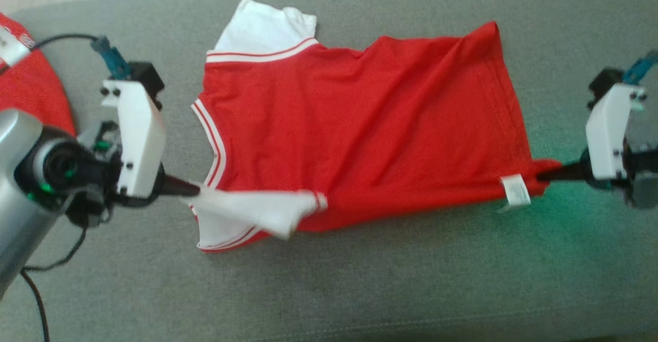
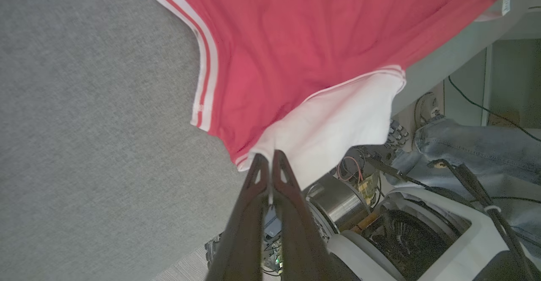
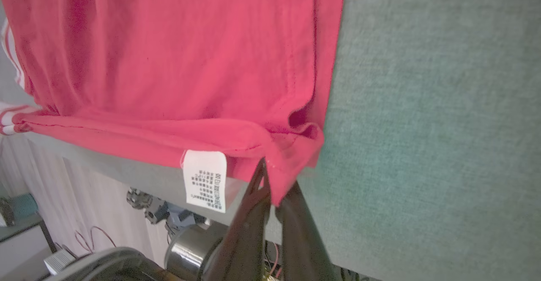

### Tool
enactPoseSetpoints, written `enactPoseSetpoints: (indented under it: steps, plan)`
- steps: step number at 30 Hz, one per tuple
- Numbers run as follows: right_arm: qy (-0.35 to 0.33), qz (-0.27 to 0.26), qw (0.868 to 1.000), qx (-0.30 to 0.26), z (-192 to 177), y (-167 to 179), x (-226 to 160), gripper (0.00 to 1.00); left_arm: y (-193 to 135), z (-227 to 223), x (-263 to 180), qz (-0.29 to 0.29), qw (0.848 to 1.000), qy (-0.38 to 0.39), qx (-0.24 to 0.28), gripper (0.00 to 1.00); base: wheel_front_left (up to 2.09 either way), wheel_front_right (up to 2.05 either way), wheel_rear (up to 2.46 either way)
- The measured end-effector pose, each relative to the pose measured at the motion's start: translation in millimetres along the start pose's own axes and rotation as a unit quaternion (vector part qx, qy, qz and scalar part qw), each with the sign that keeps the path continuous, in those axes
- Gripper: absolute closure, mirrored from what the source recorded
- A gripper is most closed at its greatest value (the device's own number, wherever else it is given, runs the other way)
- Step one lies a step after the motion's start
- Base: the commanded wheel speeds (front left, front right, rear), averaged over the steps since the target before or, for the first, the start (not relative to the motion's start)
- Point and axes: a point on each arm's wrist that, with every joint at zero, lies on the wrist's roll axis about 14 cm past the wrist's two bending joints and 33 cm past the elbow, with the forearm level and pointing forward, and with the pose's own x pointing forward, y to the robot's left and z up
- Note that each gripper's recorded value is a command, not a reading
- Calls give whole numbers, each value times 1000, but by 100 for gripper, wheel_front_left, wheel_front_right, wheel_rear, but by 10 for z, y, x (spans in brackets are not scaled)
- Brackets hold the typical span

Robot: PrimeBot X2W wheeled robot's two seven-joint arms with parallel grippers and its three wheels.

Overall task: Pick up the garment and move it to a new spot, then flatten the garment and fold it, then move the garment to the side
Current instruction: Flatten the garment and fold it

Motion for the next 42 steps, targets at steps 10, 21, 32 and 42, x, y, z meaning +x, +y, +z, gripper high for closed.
enactPoseSetpoints:
  steps: [10, 21, 32, 42]
  plan:
    - [-18, 4, 999, 39, 408, 26, 111, 100, 157, 458, 268, 2, 999, -19, -26, 100, 0, 0, 0]
    - [-59, 4, 995, 78, 541, -9, 183, 0, 358, 678, 324, 16, 995, -82, -51, 0, 0, 0, 0]
    - [-257, 38, 965, 40, 990, 330, -298, 0, 276, 1082, -159, 45, 962, -270, 12, 0, 0, 0, 0]
    - [-571, 16, 820, -36, 1052, 488, -978, 0, 92, 1241, -1055, 142, 782, -600, 88, 0, 0, 0, 0]
